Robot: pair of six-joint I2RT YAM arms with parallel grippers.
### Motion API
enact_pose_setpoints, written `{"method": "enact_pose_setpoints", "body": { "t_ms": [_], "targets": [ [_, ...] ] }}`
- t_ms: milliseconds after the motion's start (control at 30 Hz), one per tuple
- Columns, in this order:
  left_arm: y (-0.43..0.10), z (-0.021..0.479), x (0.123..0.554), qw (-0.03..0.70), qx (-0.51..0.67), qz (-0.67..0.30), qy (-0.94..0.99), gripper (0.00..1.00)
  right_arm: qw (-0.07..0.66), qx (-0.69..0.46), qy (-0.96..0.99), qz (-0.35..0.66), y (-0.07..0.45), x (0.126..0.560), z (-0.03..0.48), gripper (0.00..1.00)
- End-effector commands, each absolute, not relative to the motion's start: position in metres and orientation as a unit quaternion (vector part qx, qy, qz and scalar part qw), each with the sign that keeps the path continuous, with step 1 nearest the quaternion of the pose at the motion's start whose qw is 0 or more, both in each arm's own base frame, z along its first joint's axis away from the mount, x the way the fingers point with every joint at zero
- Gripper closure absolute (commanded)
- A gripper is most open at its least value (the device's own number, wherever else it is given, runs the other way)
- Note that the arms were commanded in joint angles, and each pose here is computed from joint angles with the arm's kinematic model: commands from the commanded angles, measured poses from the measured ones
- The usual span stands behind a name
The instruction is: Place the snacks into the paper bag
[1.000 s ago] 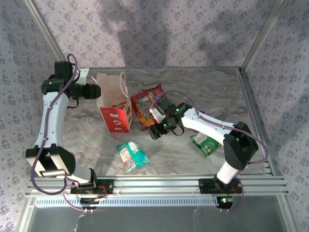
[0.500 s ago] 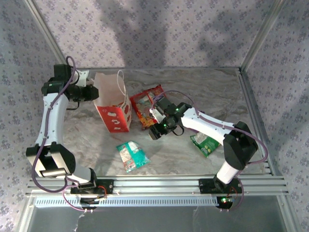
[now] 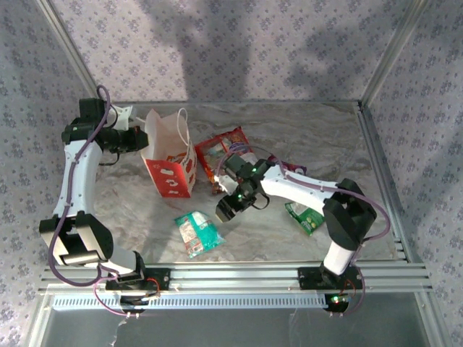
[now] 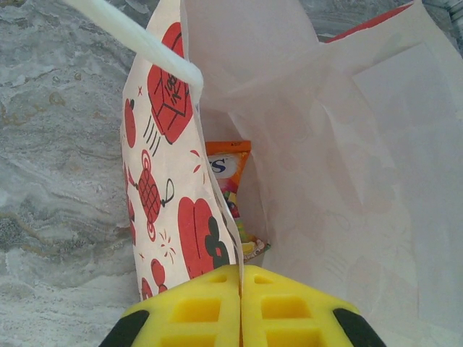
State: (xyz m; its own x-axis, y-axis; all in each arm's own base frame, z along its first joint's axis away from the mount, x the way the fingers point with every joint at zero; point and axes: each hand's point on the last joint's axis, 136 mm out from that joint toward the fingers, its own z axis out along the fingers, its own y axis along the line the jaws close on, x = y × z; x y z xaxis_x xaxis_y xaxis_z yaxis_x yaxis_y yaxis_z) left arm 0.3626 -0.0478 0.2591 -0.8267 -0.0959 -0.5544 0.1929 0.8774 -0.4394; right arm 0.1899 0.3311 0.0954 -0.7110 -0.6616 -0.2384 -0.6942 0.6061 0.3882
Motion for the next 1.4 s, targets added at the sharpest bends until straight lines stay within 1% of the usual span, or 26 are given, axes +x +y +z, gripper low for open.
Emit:
{"method": "enact_pose_setpoints", "body": {
  "t_ms": [0,233,433,500,567,633,767,800,833,933,1033,1067,1100,1133,1267,1367],
  "targets": [
    [-0.053,0.266,0.358,0.301,0.028,-0.263,0.916,0.93,0.008,-0.404,0.878,0.258,0.349,0.171,0.097,0.31],
    [-0.055,0.266,0.355,0.304,0.019,-0.270,0.913,0.93,-0.017,-0.386,0.888,0.247,0.363,0.169,0.065,0.34],
    [-0.057,0.263,0.354,0.305,0.014,-0.274,0.912,0.93,-0.040,-0.402,0.885,0.233,0.378,0.158,0.047,0.35],
    [-0.058,0.265,0.354,0.308,0.015,-0.276,0.910,0.93,-0.045,-0.406,0.886,0.220,0.380,0.156,0.042,0.37],
    [-0.058,0.266,0.355,0.310,0.015,-0.277,0.909,0.93,-0.046,-0.406,0.887,0.215,0.380,0.155,0.039,0.41],
    [-0.059,0.266,0.355,0.309,0.016,-0.280,0.909,0.93,-0.044,-0.402,0.890,0.212,0.379,0.158,0.038,0.48],
    [-0.060,0.266,0.354,0.310,0.018,-0.278,0.909,0.93,-0.040,-0.396,0.894,0.204,0.377,0.159,0.038,0.72],
    [-0.060,0.266,0.354,0.310,0.018,-0.278,0.909,0.93,-0.038,-0.394,0.895,0.203,0.377,0.161,0.038,0.75],
    [-0.059,0.266,0.354,0.310,0.017,-0.278,0.909,0.93,-0.039,-0.393,0.895,0.206,0.377,0.160,0.039,0.75],
    [-0.059,0.266,0.354,0.310,0.016,-0.277,0.909,0.93,-0.027,-0.390,0.893,0.223,0.381,0.162,0.051,0.70],
    [-0.059,0.267,0.353,0.311,0.017,-0.276,0.909,0.93,0.007,-0.388,0.895,0.218,0.380,0.171,0.068,0.69],
    [-0.059,0.266,0.353,0.310,0.017,-0.276,0.909,0.93,0.020,-0.387,0.896,0.215,0.379,0.175,0.074,0.59],
    [-0.059,0.267,0.353,0.311,0.017,-0.276,0.909,0.93,0.029,-0.386,0.897,0.212,0.377,0.177,0.077,0.47],
    [-0.059,0.268,0.353,0.312,0.017,-0.276,0.909,0.93,0.041,-0.385,0.897,0.215,0.378,0.179,0.084,0.42],
    [-0.059,0.268,0.354,0.312,0.017,-0.278,0.908,0.93,0.072,-0.396,0.885,0.235,0.384,0.176,0.097,0.36],
    [-0.059,0.268,0.352,0.312,0.015,-0.277,0.909,0.92,0.055,-0.401,0.882,0.240,0.387,0.169,0.092,0.33]
  ]
}}
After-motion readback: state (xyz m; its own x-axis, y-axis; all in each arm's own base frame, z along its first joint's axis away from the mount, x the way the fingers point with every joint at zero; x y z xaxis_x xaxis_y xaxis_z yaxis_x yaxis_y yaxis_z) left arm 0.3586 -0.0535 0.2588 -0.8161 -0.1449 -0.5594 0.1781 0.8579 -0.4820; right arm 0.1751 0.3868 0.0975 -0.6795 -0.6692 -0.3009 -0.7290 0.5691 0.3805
